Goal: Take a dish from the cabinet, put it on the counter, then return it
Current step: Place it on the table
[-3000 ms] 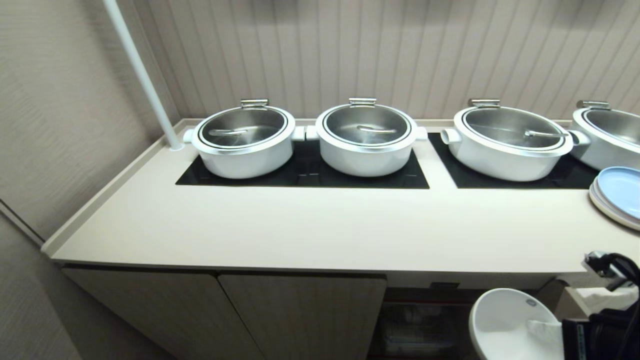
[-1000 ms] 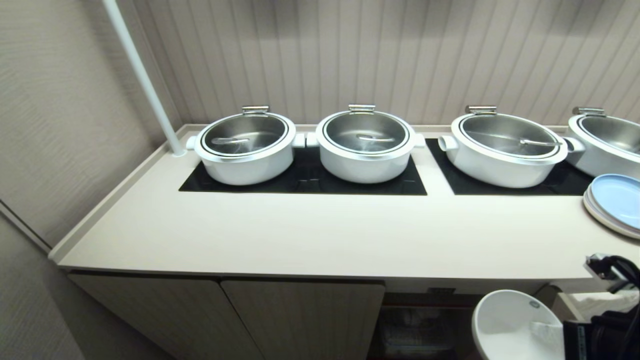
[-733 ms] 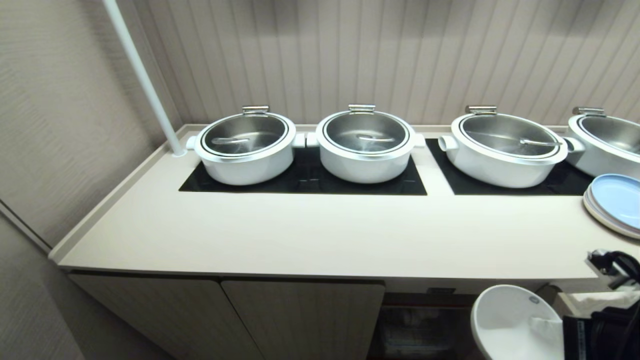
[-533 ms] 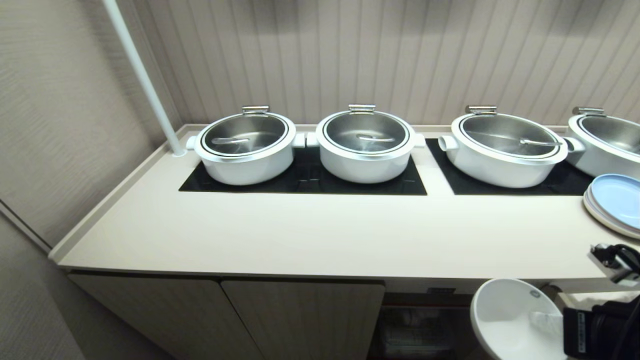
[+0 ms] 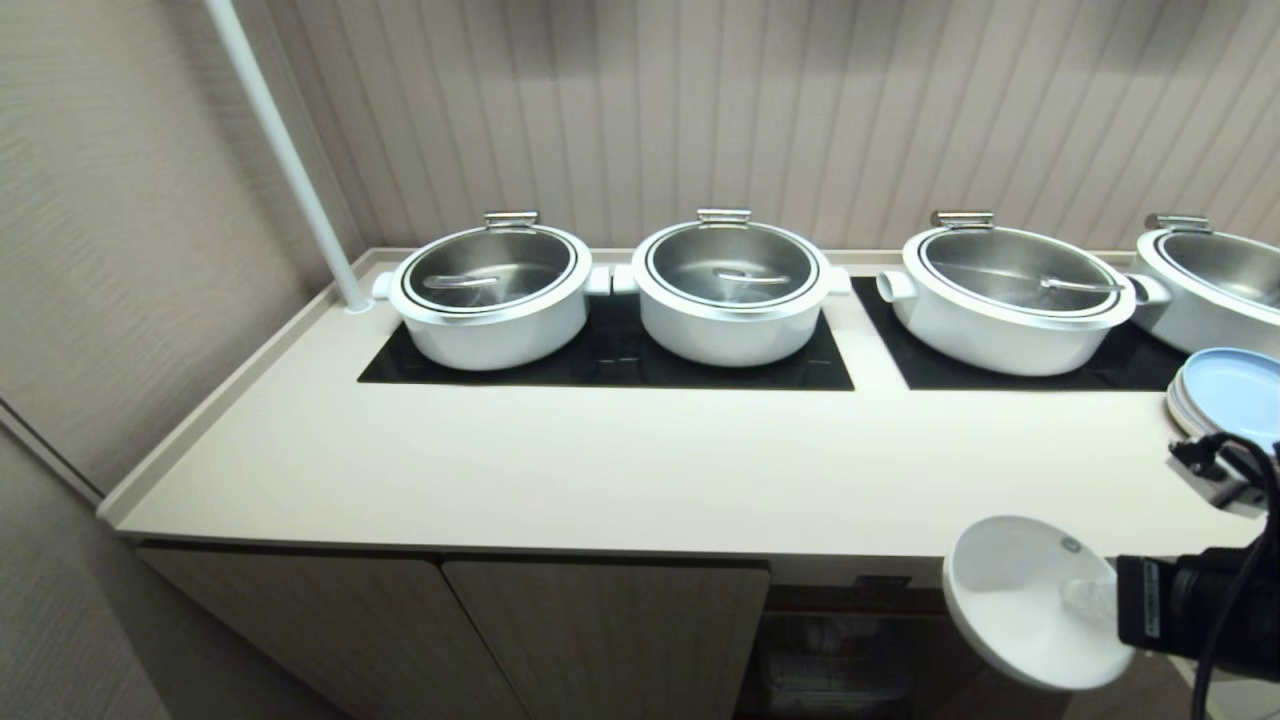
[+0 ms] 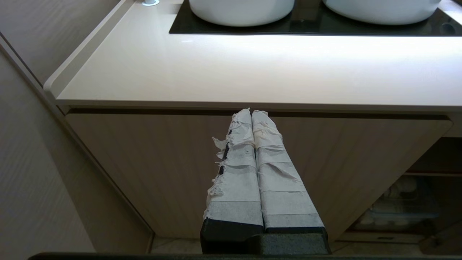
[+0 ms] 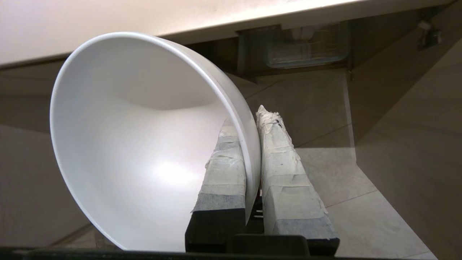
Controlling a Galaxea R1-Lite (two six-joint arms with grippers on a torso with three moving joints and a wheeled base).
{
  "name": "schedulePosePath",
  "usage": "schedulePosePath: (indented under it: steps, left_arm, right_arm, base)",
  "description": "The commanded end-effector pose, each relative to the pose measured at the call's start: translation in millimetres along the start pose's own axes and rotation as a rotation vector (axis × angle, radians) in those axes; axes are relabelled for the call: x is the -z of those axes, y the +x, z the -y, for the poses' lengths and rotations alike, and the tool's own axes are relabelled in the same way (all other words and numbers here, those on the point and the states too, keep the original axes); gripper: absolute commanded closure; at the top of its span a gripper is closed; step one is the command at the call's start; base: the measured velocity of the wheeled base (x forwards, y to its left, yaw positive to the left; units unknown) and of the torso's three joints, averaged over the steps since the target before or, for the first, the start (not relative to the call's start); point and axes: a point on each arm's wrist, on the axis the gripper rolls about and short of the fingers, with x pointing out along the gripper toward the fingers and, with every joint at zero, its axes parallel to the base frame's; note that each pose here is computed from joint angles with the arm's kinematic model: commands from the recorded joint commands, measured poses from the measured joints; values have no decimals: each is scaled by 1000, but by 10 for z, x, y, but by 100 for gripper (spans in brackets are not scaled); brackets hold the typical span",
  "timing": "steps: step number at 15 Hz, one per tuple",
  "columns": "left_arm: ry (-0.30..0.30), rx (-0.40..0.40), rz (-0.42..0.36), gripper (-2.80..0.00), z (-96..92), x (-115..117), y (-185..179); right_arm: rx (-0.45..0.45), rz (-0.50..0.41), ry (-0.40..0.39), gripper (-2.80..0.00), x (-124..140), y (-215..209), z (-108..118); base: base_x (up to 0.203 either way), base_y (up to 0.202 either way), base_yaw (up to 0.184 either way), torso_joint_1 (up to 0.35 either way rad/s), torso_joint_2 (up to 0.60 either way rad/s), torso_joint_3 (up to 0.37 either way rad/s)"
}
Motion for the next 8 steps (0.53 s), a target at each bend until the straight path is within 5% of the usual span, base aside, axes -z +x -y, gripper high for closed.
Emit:
schedulePosePath:
  steps: [1,8]
  left_arm:
    - [0,0,-1,0,0,2,1]
    - [0,0,0,0,0,-1,0]
  right_arm:
    - [28,-17,24,0,-128,123,20]
    - [63,-76,60,0,-470,603,18]
  base:
    - [0,0,0,0,0,0]
    - [0,0,0,0,0,0]
